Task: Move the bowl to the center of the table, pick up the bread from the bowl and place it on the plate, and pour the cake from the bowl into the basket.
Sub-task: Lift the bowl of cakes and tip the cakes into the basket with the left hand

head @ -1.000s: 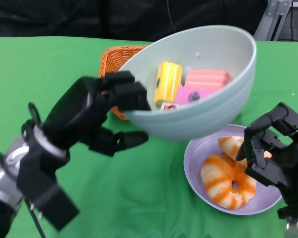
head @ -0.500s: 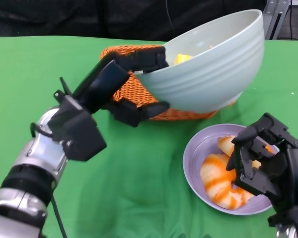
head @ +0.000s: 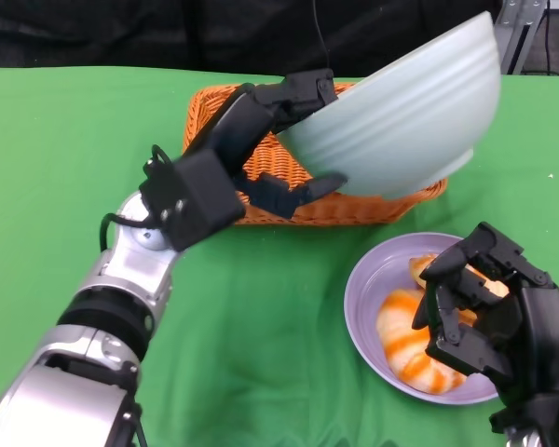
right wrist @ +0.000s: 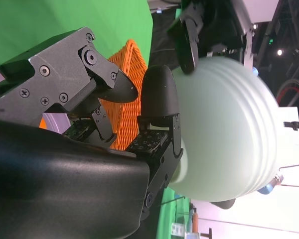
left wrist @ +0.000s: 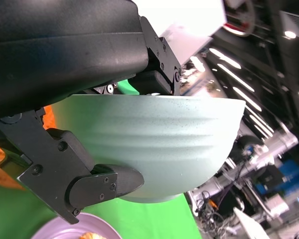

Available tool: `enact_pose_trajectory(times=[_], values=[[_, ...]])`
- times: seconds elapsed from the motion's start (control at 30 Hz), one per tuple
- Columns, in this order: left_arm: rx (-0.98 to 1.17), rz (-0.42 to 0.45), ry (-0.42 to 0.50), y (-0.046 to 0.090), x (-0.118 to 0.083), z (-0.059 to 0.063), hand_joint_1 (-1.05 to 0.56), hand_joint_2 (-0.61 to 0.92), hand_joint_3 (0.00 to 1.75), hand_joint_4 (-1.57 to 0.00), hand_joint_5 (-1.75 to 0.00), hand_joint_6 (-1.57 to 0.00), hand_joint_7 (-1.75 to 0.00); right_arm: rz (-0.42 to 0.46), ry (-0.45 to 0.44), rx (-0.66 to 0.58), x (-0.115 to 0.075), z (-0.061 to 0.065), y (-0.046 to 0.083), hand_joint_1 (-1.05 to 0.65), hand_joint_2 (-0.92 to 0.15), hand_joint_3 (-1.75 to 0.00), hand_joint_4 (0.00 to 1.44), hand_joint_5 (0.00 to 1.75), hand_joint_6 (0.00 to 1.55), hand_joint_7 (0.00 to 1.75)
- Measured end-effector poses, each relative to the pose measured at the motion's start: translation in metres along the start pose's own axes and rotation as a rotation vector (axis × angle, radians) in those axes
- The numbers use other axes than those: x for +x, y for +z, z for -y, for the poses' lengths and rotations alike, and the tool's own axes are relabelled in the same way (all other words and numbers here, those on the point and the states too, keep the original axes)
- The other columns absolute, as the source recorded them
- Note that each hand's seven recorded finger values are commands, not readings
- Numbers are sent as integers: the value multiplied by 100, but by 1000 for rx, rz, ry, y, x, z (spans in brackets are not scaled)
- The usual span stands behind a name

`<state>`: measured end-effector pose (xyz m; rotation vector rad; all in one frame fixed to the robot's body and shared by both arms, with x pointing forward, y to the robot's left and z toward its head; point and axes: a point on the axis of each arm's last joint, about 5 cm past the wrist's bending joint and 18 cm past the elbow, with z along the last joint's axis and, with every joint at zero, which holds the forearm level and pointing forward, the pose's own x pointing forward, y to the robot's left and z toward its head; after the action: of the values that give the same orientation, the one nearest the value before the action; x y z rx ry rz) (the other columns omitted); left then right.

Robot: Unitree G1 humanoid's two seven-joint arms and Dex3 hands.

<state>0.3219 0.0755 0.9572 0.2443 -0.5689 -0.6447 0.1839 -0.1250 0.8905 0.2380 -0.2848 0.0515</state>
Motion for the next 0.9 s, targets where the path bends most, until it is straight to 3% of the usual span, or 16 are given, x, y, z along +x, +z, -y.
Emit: enact_pose_trajectory(times=[0.23,0.4,0.57,0.9], values=[[-239,-139,78,-8,6,8,-5,57,111,-73,-174,-73,-153,3,11,2,-2,-2,-2,-8,-54,-116,79,174,69,146],[-342,-193,124,-8,12,6,-6,50,125,-71,-175,-70,-156,-4,18,-1,-3,-1,-3,-8,-56,-115,79,175,69,147],[-482,-269,168,-12,13,5,-7,41,133,-70,-172,-75,-148,-3,30,1,-3,-1,-3,-8,-55,-114,78,175,69,147],[-784,-357,201,-18,12,1,-3,57,120,-83,-156,-86,-137,-31,36,5,-5,0,-8,-7,-55,-115,78,175,70,147]])
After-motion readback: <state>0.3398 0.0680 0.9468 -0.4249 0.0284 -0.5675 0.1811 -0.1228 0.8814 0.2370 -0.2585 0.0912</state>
